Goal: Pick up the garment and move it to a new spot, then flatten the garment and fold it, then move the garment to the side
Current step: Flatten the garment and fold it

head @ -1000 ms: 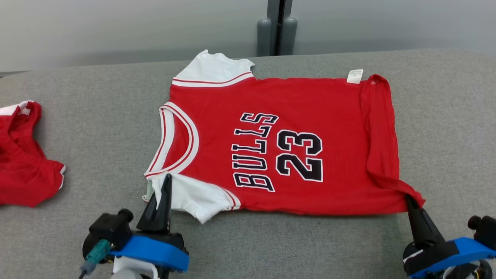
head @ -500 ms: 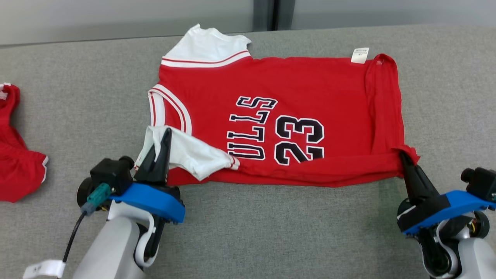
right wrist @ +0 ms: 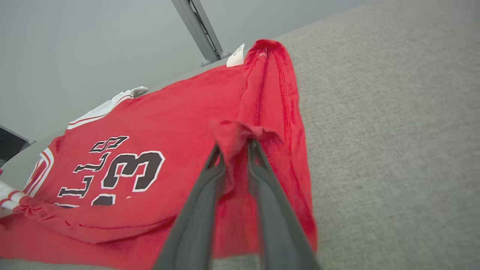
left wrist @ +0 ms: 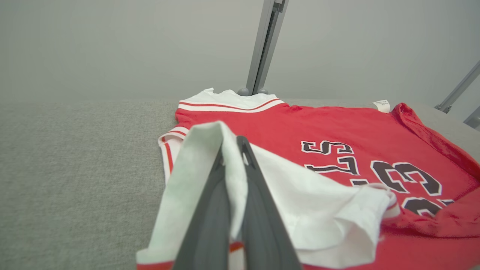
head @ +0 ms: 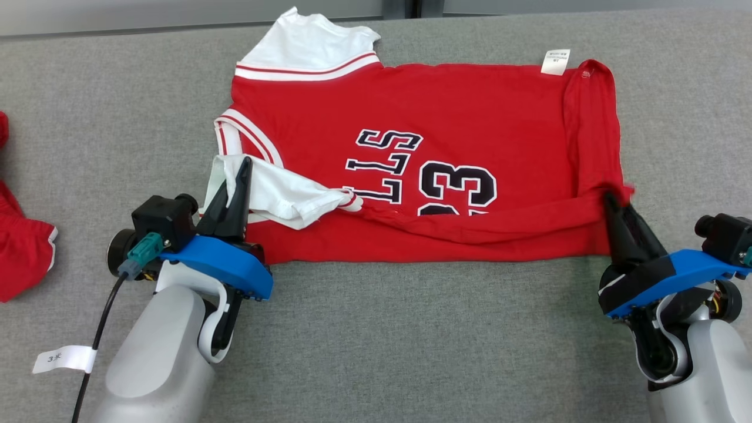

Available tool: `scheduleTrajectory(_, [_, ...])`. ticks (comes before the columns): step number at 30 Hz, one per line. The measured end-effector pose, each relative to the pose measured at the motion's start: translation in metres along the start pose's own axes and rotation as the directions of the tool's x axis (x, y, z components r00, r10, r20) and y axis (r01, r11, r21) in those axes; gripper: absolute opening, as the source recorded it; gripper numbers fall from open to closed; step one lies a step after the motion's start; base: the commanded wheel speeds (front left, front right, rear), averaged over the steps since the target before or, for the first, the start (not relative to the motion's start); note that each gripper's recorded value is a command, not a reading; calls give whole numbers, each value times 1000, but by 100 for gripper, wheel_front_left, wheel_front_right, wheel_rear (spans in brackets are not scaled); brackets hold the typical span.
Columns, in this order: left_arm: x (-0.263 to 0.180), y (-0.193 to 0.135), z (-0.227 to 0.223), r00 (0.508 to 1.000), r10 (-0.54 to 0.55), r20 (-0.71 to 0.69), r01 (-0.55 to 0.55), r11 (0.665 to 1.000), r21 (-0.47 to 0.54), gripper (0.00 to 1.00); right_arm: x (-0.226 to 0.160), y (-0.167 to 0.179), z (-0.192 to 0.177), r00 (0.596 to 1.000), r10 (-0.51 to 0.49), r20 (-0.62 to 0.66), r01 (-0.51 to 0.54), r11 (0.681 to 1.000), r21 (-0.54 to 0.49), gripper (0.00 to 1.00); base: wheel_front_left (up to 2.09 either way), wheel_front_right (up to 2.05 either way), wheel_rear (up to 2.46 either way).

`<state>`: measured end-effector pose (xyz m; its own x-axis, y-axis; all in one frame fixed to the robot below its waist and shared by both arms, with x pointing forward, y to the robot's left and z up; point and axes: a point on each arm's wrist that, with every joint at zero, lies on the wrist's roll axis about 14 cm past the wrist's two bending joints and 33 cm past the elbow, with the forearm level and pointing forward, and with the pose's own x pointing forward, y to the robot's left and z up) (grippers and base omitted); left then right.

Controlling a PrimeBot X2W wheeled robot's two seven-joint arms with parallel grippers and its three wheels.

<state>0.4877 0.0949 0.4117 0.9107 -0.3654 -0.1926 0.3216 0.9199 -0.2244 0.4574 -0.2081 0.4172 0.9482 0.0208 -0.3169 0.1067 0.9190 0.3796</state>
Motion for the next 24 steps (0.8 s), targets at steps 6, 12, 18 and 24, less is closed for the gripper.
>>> scheduleTrajectory(6, [-5, -1, 9, 999, 15, 31, -15, 1000, 0, 100, -7, -3, 9, 999, 5, 32, -3, 999, -45, 100, 0, 0, 0])
scheduleTrajectory(12, [-31, 9, 4, 997, 65, 28, -65, 998, -3, 100, -26, -18, 2, 1000, -23, 14, 24, 997, -79, 100, 0, 0, 0])
scheduleTrajectory(18, [-56, 21, -18, 993, 115, -24, -115, 993, -1, 100, -31, -24, -5, 999, -37, -10, 35, 993, -112, 100, 0, 0, 0])
scheduleTrajectory(24, [-66, 25, -36, 988, 134, -78, -134, 991, 0, 100, -30, -30, -17, 997, -56, -52, 50, 991, -121, 100, 0, 0, 0])
